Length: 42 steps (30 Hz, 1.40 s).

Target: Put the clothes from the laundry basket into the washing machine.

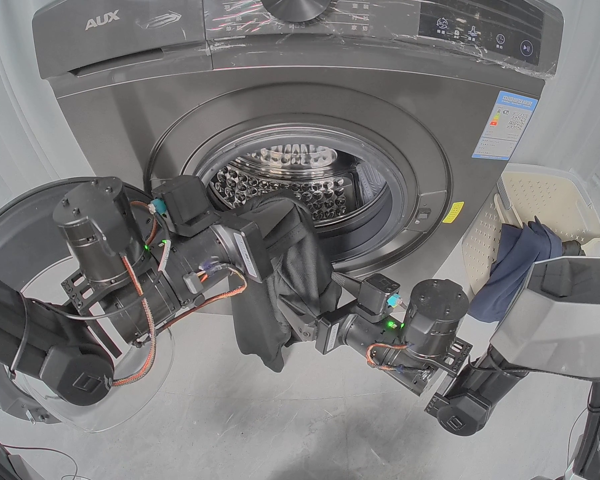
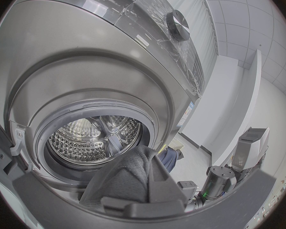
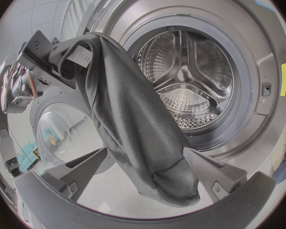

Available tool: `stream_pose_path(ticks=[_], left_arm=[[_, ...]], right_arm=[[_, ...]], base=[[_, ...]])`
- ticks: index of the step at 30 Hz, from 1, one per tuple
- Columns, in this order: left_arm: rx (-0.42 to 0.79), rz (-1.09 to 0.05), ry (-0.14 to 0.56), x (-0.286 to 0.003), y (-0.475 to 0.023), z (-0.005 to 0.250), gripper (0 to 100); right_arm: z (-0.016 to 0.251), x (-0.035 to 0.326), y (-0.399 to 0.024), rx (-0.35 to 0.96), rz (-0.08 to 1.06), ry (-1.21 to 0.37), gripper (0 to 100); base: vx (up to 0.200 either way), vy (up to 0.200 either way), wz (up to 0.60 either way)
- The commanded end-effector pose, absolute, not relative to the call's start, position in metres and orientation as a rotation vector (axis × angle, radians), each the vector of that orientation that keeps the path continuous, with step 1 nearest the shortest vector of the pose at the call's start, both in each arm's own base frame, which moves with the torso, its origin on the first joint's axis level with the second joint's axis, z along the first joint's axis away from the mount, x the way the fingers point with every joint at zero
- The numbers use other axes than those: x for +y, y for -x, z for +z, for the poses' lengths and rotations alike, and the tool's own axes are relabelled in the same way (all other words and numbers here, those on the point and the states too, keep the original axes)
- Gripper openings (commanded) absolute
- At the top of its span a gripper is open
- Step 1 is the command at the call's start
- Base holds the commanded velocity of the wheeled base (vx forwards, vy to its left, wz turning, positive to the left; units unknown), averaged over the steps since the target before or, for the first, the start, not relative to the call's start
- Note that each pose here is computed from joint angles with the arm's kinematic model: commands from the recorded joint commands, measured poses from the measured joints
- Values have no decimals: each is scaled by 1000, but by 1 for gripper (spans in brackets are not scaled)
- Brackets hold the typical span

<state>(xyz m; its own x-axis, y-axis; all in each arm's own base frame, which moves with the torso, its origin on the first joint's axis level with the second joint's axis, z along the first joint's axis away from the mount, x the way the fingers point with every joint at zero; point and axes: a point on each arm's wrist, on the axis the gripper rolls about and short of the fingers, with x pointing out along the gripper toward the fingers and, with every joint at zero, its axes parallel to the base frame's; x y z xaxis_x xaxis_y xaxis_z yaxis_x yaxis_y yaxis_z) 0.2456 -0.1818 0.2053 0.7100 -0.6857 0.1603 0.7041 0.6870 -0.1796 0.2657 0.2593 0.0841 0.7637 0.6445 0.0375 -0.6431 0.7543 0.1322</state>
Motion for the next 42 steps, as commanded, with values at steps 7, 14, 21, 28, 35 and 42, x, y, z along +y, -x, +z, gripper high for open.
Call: stream_pose_path(ticks=[7,14,21,28,35,42], left_arm=[[-82,-778,237,-182,-246,205,0],[-73,-771,243,-180,-247,203,0],[-61,-762,240,-177,-247,200,0],[-64,-764,242,-174,-244,194,0],[-37,-772,237,-172,-239,188,0],[9,-797,226,-173,-234,177,100]], right_arm=[[77,266,-269,15,708,-139,100],[81,262,-268,12,701,-142,0],[116,235,-244,-28,697,-156,0],[136,203,-237,-63,642,-168,0],[160,189,-239,-144,608,-197,0],[188,185,-228,-234,638,-236,0]], base=[[0,0,0],[0,0,0],[0,0,0],[0,0,0],[0,0,0],[0,0,0]])
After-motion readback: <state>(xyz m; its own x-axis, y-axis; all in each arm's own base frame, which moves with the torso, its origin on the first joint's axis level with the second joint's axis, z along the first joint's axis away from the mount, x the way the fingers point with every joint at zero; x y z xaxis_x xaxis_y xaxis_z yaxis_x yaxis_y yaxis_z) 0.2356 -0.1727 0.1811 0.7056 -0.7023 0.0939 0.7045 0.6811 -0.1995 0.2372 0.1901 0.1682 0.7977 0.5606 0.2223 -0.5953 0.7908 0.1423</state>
